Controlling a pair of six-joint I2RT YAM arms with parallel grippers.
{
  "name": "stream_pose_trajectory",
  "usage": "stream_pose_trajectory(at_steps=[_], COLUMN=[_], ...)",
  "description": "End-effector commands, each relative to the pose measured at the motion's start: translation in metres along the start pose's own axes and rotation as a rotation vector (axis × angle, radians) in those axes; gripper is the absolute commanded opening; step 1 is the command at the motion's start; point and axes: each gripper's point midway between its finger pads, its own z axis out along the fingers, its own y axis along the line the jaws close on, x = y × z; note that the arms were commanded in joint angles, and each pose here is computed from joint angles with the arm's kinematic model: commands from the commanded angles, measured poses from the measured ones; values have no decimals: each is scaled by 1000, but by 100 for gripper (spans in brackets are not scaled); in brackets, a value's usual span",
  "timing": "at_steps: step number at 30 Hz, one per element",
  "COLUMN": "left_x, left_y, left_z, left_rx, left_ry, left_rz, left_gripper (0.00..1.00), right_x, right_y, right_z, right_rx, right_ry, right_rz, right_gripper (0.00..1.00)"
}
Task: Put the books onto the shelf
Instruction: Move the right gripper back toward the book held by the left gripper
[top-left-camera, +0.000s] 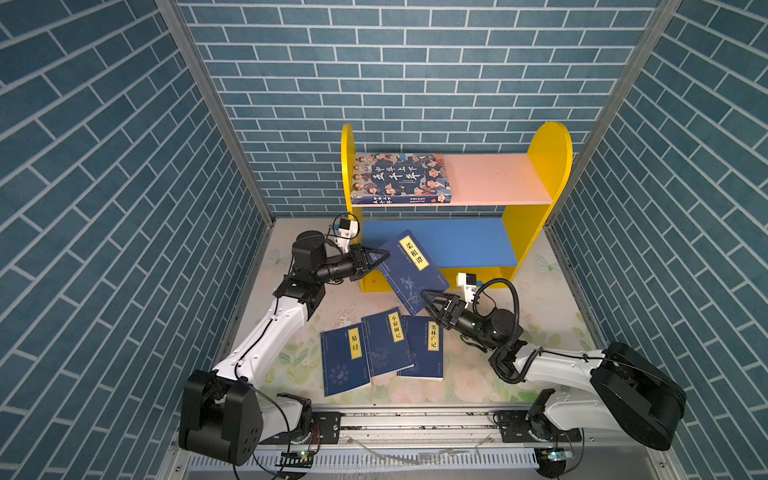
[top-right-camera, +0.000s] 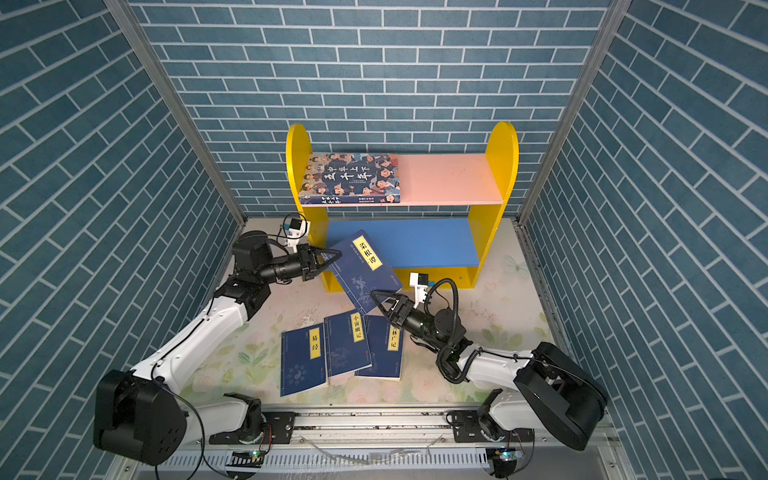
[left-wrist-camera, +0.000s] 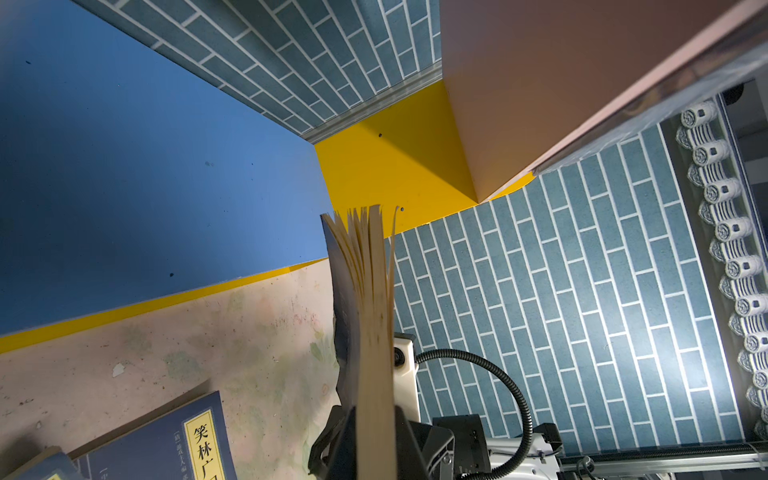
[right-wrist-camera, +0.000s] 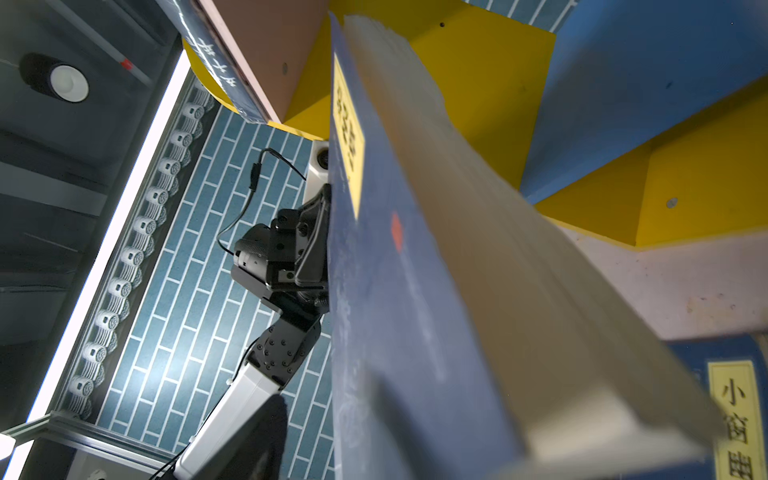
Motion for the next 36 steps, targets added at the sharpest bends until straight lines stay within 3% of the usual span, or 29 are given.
stream_pose_trajectory(at_steps=[1, 5, 13, 16, 19, 22, 24, 28, 36], left_x=[-6, -4, 8, 15, 24, 29, 33, 39, 54], left_y=[16, 18, 32, 35, 38, 35, 35, 24, 17], left_z=[-1, 0, -1, -3, -9, -22, -31, -45, -46], left_rx=[-38, -35, -67, -80, -105, -108, -115, -69, 1], left_ry=[-44, -43, -12, 13, 52, 92, 124, 166, 254], left_rz=[-73, -82, -52, -24, 34, 106, 130, 157, 154], left_gripper=[0, 0, 0, 17, 47, 70, 80, 86, 84], right_x=[-10, -12, -13, -12, -13, -13, -8, 1, 26], right_y=[26, 19, 18, 15, 8, 5, 4, -3, 15], right_z=[6, 12, 19, 17, 9, -1, -6, -21, -41], right_rx=[-108, -94, -92, -86, -72, -68, -57, 11, 122], right_ry=[-47, -55, -47, -34, -8, 48, 113, 255, 529], right_rz=[0, -2, -15, -21, -25, -29, -31, -28, -133], right_gripper=[77, 64, 20, 1, 0, 0, 0, 0, 0])
